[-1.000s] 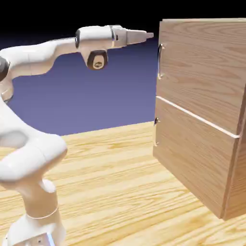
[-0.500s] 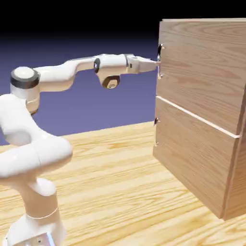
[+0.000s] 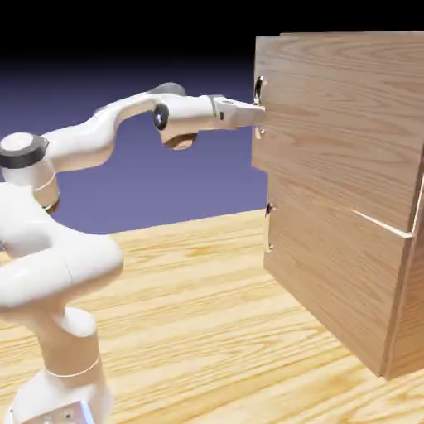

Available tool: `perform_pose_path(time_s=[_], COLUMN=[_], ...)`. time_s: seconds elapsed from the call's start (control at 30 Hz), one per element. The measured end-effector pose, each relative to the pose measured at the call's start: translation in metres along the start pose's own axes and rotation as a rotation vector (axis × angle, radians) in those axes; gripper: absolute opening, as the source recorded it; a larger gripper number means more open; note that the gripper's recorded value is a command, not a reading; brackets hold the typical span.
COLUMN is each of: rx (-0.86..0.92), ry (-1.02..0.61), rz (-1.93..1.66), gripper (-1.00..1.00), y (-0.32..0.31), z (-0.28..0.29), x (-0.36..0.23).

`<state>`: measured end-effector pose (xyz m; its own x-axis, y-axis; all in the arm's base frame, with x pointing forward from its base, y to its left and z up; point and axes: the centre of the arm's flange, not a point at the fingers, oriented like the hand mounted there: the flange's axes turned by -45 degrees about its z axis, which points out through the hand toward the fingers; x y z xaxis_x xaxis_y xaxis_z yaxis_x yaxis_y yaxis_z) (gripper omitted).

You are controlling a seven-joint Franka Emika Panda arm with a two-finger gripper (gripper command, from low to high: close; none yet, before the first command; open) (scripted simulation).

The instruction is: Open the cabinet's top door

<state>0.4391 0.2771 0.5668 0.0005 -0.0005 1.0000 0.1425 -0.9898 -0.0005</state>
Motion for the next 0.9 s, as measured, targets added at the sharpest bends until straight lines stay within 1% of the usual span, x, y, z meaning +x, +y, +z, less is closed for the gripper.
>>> perform_pose_path(time_s=[0.4,0.67,0.9], rx=[0.244,0.430,0.557], ry=[0.001,0.001,0.001], rz=[0.000,0.000,-0.001], gripper=[-1.00,-1.00,-1.00], y=[0.050,0.105,0.151], z=[-0.114,-0.191,-0.237], x=[0.000,0.000,0.000])
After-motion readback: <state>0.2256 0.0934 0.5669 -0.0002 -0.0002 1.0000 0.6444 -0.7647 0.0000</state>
